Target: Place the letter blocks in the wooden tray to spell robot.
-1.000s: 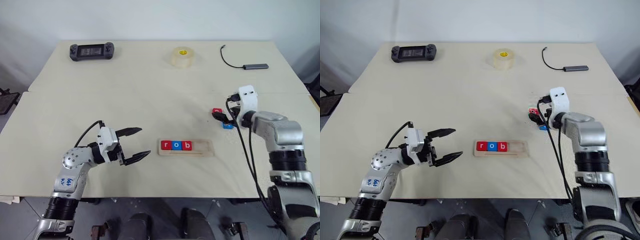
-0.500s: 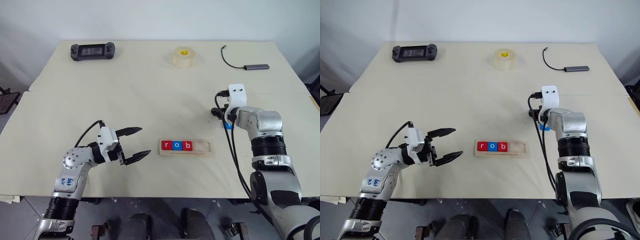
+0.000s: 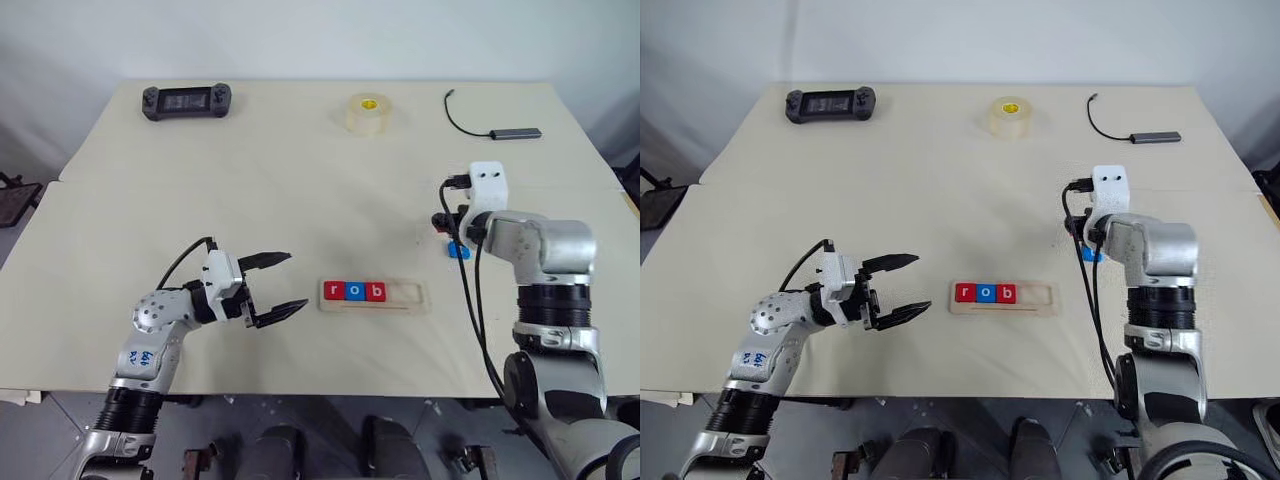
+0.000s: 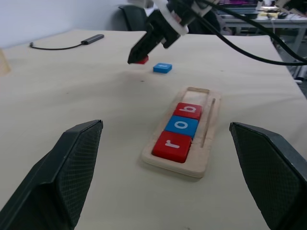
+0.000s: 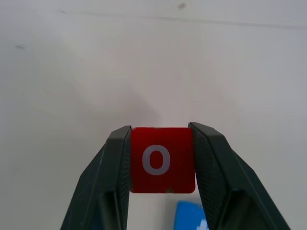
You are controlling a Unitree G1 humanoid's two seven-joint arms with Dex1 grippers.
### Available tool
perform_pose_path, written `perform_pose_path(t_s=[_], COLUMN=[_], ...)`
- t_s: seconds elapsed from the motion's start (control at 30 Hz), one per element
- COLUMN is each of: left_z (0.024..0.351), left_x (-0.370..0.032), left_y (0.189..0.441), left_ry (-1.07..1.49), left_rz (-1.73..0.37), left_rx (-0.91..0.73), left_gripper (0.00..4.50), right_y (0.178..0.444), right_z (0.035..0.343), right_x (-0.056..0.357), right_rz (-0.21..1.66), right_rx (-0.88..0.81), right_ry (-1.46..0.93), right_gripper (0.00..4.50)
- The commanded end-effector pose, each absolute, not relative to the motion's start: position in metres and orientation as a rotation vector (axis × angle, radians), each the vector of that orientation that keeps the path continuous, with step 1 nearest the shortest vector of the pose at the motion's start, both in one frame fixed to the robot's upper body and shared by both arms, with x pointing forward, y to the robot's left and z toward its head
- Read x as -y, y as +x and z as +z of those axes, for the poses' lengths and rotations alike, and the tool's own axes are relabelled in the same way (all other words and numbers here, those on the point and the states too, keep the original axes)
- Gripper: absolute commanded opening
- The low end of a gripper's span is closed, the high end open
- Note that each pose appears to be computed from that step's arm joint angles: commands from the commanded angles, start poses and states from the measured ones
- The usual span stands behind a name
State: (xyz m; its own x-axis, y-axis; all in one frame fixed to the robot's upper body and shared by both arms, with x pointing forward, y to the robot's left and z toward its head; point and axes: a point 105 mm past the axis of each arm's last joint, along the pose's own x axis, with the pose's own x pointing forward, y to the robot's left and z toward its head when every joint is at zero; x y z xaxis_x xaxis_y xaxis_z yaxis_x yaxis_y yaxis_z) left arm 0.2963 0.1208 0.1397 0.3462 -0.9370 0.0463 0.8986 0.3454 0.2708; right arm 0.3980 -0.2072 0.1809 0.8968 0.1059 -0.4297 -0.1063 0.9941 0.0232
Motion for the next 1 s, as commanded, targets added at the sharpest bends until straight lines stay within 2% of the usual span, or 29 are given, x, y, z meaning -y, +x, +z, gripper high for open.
perform_pose_path(t_s=[0.03,0.13,0.23,0.47,0.57,0.63,0.77,0.9,1.0], left_z=[0.143,0.142,0.142,0.144,0.145,0.145,0.145,0.145,0.145], left_x=[-0.119,-0.116,-0.114,-0.114,-0.114,-0.115,-0.117,-0.118,-0.118], left_y=[0.296,0.298,0.299,0.302,0.303,0.303,0.302,0.301,0.300], left_ry=[0.221,0.217,0.216,0.222,0.225,0.227,0.230,0.230,0.229], left_rz=[-1.228,-1.249,-1.267,-1.291,-1.292,-1.290,-1.281,-1.267,-1.264], left_rx=[0.221,0.220,0.219,0.219,0.220,0.220,0.220,0.223,0.225], left_gripper=[4.50,4.50,4.50,4.50,4.50,4.50,4.50,4.50,4.50], right_y=[0.376,0.348,0.316,0.295,0.292,0.294,0.299,0.301,0.299], right_z=[0.201,0.189,0.154,0.124,0.120,0.125,0.145,0.165,0.168], right_x=[0.212,0.216,0.221,0.214,0.212,0.215,0.224,0.229,0.233], right_rz=[0.118,0.116,0.082,0.025,0.024,0.025,0.118,0.391,0.582], right_rx=[-0.393,-0.424,-0.517,-0.550,-0.559,-0.545,-0.512,-0.454,-0.417], right_ry=[-0.005,-0.018,-0.008,0.078,0.078,0.068,-0.005,-0.222,-0.364], right_gripper=[1.45,1.45,1.45,1.45,2.40,2.97,4.39,4.45,4.45])
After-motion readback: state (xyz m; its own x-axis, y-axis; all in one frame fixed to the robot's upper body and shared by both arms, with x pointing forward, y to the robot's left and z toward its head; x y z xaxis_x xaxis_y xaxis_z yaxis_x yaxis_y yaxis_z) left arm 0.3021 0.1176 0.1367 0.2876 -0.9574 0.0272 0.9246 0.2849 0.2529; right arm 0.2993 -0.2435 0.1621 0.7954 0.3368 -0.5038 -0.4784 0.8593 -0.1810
